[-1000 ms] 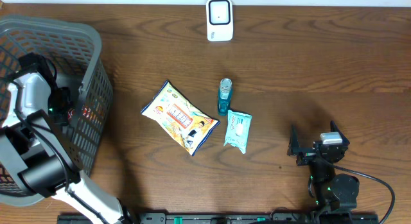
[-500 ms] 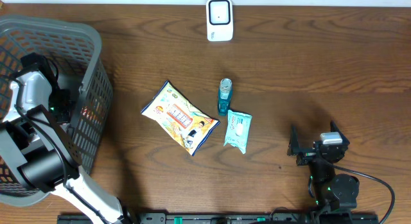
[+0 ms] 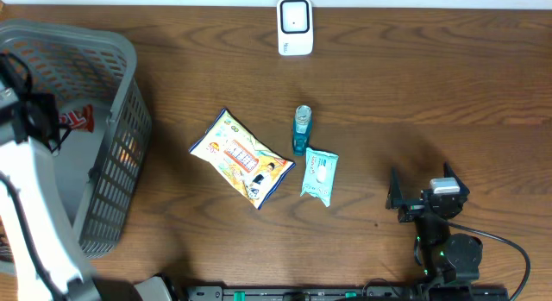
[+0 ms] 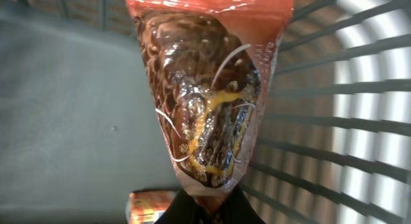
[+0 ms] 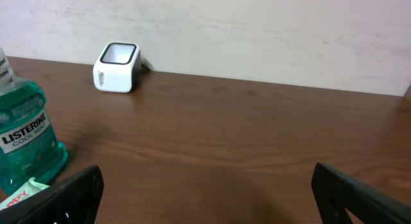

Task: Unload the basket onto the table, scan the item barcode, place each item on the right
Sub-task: 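Carry the chocolate bar right of the green pack and release it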

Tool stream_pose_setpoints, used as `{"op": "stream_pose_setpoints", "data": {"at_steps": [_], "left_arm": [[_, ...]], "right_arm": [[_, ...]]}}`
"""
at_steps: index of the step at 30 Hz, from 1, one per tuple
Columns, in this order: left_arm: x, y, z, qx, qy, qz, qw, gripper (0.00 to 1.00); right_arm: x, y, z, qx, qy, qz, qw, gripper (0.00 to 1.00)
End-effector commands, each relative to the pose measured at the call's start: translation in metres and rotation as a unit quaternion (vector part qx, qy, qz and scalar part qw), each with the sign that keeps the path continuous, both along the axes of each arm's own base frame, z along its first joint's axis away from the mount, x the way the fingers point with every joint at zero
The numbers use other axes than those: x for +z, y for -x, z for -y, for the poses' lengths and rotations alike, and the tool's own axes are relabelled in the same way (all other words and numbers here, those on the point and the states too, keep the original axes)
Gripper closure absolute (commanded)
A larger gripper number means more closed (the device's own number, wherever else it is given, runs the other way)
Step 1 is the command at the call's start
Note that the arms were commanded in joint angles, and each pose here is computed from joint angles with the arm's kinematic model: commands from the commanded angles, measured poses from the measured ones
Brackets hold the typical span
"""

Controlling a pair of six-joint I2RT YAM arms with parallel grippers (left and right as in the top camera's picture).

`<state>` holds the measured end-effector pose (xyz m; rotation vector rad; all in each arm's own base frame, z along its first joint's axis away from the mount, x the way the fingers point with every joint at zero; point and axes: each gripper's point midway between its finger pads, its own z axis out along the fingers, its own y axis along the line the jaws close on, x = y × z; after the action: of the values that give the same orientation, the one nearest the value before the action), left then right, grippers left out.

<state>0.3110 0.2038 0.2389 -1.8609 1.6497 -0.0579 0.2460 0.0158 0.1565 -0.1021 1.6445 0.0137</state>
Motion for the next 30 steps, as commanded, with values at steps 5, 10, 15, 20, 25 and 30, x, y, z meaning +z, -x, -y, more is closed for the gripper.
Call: {"op": "stream_pose_setpoints", "data": {"at_steps": [5,10,15,20,25,30], "left_arm": [[0.090,0.027,0.039,-0.047,-0.050,0.125,0.990,0.93],[0.118,0.030,0.083,-0.111,-0.055,0.174,0.977,0.92],[0.121,0.011,0.156,-0.236,-0.017,0.192,0.952,0.93],[0.117,-0.010,0.226,-0.343,0.004,0.193,0.919,0.93],[0.109,-0.031,0.309,-0.471,-0.010,0.190,0.862,0.93],[0.089,-0.040,0.385,-0.604,-0.071,0.169,0.776,0.93]], "right_arm": [[-0.001,0.000,0.003,-0.008,-0.006,-0.002,1.000,0.01],[-0.001,0.000,0.003,-0.008,-0.006,-0.002,1.000,0.01],[-0.001,0.000,0.003,-0.008,-0.006,-0.002,1.000,0.01],[-0.001,0.000,0.003,-0.008,-0.006,-0.002,1.000,0.01],[-0.001,0.000,0.003,-0.008,-0.006,-0.002,1.000,0.01],[-0.001,0.000,0.003,-0.008,-0.006,-0.002,1.000,0.01]]}}
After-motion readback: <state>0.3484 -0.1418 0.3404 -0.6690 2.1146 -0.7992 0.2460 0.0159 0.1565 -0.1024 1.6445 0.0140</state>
